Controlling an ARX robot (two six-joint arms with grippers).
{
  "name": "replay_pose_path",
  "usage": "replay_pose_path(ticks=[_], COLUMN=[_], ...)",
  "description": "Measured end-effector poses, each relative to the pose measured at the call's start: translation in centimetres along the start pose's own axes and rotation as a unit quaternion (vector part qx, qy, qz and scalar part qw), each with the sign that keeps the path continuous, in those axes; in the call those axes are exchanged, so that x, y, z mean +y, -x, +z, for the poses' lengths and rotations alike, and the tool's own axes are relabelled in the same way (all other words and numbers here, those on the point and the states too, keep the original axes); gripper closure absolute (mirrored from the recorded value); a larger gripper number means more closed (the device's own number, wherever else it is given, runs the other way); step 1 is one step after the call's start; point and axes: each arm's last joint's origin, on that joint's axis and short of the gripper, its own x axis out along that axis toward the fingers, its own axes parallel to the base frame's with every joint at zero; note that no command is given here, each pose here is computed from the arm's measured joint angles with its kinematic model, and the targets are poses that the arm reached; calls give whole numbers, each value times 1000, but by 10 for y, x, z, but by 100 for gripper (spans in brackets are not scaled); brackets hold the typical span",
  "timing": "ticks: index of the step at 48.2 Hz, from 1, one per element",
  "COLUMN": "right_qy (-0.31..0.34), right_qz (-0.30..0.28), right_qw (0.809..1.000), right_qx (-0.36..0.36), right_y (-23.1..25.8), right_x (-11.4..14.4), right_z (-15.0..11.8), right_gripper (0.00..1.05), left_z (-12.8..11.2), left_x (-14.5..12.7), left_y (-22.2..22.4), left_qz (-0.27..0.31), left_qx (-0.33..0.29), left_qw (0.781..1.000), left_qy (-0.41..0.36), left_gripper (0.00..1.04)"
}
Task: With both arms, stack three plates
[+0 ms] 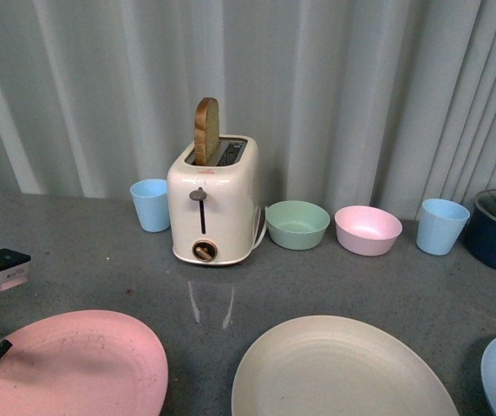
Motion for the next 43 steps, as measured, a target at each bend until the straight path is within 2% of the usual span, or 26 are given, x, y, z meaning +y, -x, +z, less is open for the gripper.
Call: replay_pose_path(ticks=[17,33,43], right_qy=[0,0,0], right_qz=[0,0,0], right_qw=[1000,1000,1000], right_qx=[0,0,0], right_y=[0,0,0], right_x=[0,0,0], right_z=[0,0,0], right_gripper=[7,7,7], left_z=[6,31,42], left_x=[4,19,16], left_y=[16,78,113], left_qz=[-8,3,-33], left_qx=[-4,-50,-70], left_qw=[1000,999,997], left_qy=[3,3,1], left_gripper=[100,101,101])
